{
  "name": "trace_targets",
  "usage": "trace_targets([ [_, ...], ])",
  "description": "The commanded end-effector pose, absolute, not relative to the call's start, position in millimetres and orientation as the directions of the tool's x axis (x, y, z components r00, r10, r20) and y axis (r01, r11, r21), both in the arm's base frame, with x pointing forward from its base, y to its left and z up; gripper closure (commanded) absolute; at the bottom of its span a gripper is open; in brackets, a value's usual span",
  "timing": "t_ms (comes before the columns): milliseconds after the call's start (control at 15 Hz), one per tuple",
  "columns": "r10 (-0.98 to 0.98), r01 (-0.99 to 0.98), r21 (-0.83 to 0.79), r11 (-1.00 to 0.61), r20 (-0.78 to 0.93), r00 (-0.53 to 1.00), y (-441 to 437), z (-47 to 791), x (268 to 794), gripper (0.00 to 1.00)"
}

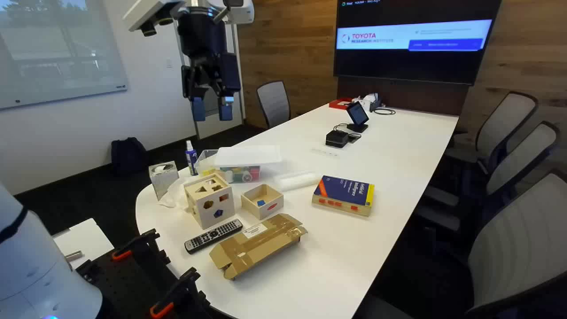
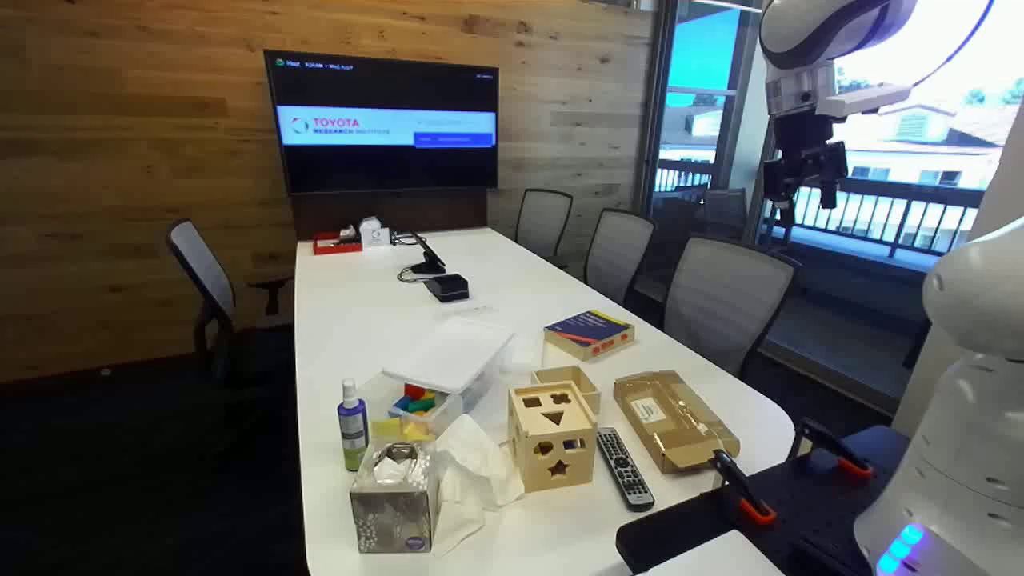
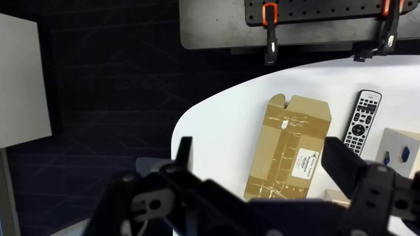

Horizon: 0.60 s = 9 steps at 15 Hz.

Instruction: Remove the blue block from the wooden box, put it in the lunchbox and close the lunchbox with the white lid

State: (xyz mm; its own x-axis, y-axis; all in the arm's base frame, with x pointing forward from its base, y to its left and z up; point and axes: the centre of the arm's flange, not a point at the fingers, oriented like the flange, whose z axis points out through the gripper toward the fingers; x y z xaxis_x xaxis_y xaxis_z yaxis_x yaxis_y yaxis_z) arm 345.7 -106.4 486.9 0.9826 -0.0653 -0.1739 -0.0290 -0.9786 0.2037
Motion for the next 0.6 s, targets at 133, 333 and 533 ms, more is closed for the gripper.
trace_targets([
  [133,0.002,0.036,0.222,-0.974,-0.155,0.988,-91.5,474.5,372.2,0.0],
  [333,0.159,0.175,0.246,-0.953,-0.082,0.984,-55.1,454.5,420.8,0.0],
  [533,0.301,0.3,0.26,-0.918,-0.039,0.953,-10.9,419.8,468.7,0.0],
])
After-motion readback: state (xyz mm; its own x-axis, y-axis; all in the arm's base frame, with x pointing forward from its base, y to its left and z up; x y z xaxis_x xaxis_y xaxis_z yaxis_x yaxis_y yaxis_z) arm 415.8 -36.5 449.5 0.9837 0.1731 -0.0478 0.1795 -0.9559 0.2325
